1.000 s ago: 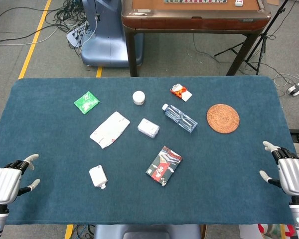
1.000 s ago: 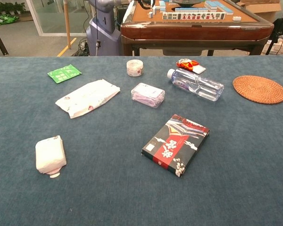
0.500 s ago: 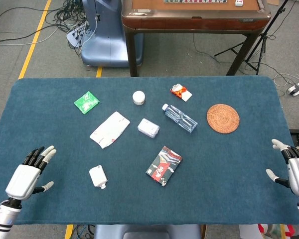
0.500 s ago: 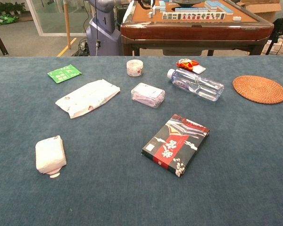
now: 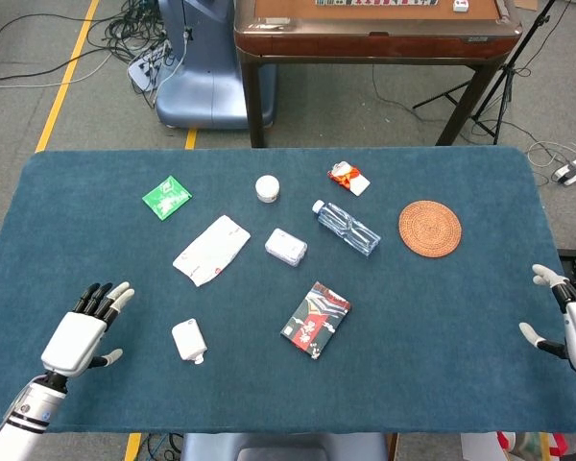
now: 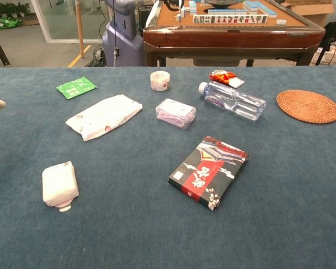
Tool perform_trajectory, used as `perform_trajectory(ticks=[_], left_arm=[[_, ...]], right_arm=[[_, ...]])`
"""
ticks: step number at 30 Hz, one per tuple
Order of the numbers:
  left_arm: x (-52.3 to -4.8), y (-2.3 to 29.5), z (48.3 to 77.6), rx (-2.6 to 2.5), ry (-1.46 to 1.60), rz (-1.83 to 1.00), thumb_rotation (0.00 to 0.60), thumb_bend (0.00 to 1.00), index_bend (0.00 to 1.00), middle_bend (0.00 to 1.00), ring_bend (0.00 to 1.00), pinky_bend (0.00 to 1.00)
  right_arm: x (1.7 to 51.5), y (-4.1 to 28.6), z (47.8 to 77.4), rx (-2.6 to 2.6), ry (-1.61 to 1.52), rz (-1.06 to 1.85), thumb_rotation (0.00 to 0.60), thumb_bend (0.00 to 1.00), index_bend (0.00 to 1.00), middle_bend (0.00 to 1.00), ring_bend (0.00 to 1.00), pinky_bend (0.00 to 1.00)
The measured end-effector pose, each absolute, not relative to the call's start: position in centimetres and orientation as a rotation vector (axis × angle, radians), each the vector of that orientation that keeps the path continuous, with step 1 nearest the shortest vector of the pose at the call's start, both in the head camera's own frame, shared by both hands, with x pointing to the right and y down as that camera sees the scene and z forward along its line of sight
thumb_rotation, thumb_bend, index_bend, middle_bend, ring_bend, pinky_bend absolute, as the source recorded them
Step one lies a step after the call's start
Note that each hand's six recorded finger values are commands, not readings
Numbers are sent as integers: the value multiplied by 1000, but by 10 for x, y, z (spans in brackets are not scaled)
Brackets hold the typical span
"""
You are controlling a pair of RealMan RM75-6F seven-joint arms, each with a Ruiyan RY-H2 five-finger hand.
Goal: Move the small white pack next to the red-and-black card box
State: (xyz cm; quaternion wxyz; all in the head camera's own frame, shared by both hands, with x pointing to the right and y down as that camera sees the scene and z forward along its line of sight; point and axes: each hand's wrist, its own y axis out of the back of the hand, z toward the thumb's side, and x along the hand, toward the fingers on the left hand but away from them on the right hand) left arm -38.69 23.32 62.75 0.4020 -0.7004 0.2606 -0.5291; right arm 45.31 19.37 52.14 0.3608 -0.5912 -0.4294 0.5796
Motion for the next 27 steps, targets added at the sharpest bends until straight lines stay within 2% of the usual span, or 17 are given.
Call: perform_trajectory(ticks=[27], left_arm=[[-326,224,661,-1860,544,-1317,600,13,0,0,0,6]], right_arm=[[460,191,513,-1534,-1147,1481,600,143,219,324,263,450]])
